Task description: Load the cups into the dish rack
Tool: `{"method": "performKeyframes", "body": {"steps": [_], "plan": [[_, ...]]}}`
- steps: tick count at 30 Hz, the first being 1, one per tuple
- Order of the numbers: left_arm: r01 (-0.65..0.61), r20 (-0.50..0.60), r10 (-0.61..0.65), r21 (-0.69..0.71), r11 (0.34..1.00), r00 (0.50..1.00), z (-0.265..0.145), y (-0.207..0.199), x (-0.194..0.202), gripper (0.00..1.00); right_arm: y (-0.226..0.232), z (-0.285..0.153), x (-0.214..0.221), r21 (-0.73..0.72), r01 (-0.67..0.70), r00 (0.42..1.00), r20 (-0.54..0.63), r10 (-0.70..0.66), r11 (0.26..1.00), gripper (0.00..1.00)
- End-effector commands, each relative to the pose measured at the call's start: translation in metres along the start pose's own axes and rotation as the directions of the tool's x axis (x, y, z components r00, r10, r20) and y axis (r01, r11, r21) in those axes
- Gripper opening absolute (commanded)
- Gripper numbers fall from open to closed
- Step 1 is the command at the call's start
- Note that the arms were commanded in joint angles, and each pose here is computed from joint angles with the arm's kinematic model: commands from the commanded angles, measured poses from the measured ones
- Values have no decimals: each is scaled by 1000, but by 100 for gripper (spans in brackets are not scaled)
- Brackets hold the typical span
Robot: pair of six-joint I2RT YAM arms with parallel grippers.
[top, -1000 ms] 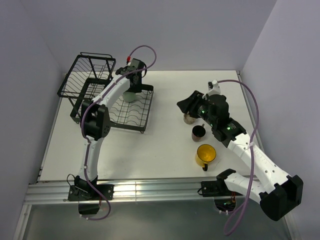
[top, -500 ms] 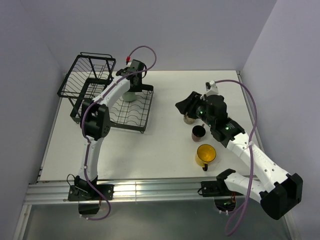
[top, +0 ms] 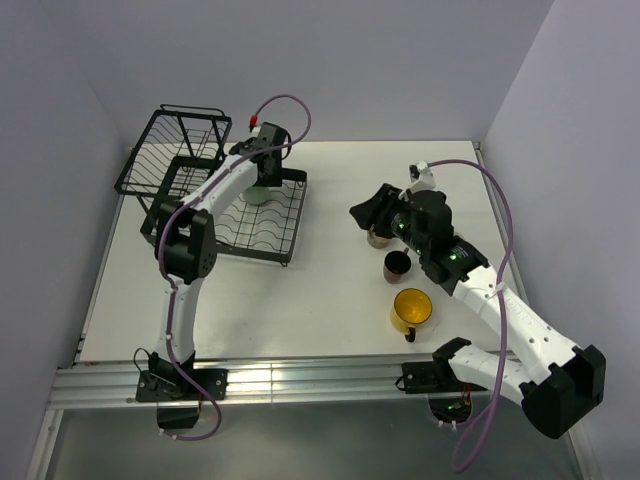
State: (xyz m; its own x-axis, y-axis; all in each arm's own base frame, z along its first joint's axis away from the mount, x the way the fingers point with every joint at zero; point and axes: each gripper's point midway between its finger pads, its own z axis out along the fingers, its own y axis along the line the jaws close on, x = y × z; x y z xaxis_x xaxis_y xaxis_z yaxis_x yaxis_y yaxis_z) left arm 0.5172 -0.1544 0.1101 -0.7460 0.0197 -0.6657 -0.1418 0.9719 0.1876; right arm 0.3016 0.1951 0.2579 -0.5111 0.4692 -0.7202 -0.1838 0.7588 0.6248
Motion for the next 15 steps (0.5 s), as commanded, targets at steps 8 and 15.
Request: {"method": "performKeyframes", "body": {"steps": [8, 15], "plan": [[79, 142, -77, -10, 997, 987, -40, 17, -42, 82, 20, -4, -21, -42, 34, 998, 57, -32, 999, 58], [81, 185, -77, -15, 997, 980, -60, 16, -47, 82, 20, -5, -21, -45, 35, 998, 55, -32, 998, 59]]}}
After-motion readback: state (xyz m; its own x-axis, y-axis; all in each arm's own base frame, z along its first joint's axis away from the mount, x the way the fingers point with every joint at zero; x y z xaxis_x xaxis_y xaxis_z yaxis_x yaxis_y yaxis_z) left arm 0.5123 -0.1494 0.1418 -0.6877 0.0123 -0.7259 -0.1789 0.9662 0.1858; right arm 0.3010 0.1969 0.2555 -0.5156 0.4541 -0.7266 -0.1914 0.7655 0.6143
